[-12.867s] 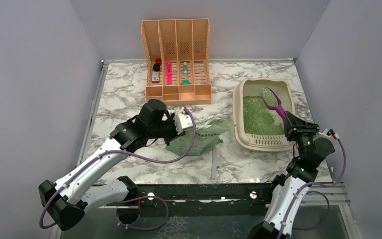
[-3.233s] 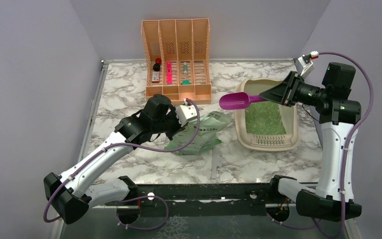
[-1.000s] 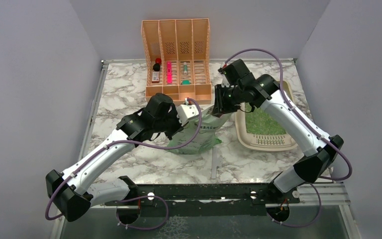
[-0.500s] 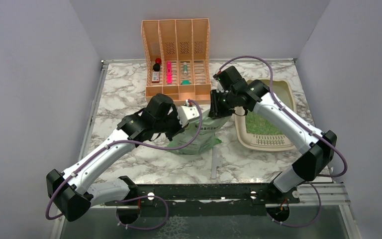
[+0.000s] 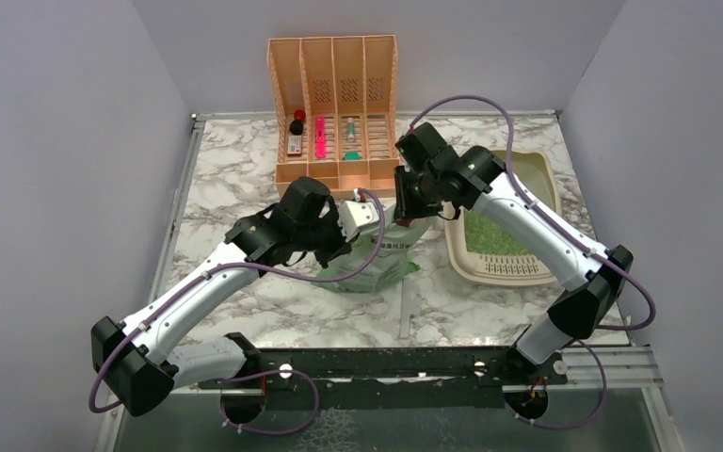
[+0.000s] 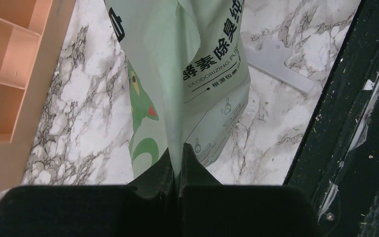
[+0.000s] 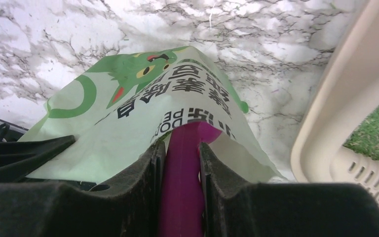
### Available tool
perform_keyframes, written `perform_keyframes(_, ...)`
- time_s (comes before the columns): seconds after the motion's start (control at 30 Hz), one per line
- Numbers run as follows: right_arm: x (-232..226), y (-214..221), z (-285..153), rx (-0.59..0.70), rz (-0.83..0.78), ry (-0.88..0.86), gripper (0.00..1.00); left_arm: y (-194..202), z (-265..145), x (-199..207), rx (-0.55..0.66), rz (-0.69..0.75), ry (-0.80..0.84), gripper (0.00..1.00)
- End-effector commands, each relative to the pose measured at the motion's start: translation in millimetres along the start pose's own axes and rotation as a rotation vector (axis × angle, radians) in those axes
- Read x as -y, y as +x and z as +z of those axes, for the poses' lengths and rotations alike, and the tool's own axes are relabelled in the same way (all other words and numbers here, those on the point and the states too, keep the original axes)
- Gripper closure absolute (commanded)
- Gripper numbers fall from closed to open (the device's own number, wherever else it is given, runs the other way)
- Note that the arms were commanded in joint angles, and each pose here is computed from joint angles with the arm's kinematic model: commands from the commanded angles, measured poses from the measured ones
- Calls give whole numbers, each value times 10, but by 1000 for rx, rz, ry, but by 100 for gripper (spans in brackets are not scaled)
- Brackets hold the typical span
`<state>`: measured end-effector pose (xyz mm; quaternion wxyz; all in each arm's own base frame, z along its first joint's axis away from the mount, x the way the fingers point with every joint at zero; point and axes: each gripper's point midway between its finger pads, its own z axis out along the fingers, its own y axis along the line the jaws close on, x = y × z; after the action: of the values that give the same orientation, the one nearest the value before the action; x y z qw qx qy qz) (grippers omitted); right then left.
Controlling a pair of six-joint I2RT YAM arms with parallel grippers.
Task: Fill the litter box with clean litter
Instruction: 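Scoop the cat litter from the cat litter bag.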
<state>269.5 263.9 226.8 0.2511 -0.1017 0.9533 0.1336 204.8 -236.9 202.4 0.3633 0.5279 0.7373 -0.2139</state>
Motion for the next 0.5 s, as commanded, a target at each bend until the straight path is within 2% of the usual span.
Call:
perform_keyframes(0.0, 288, -36, -276, 34, -33, 122, 99, -62, -76, 170, 19, 0, 84, 100)
perform_keyframes(0.17, 205, 491, 243, -206, -71, 60, 99, -94, -75, 183, 26, 3, 95, 100)
perform_keyframes(0.23, 129, 652, 412, -263, -60, 17, 99, -89, -78, 180, 23, -1, 93, 100)
perform_keyframes(0.33, -124, 702, 507, -263, -46, -136, 99, -91, -86, 165, 23, -3, 83, 100)
perform_keyframes(0.47, -436, 608, 395, -204, -13, -318, 99, -72, -95, 99, 10, -5, 43, 100)
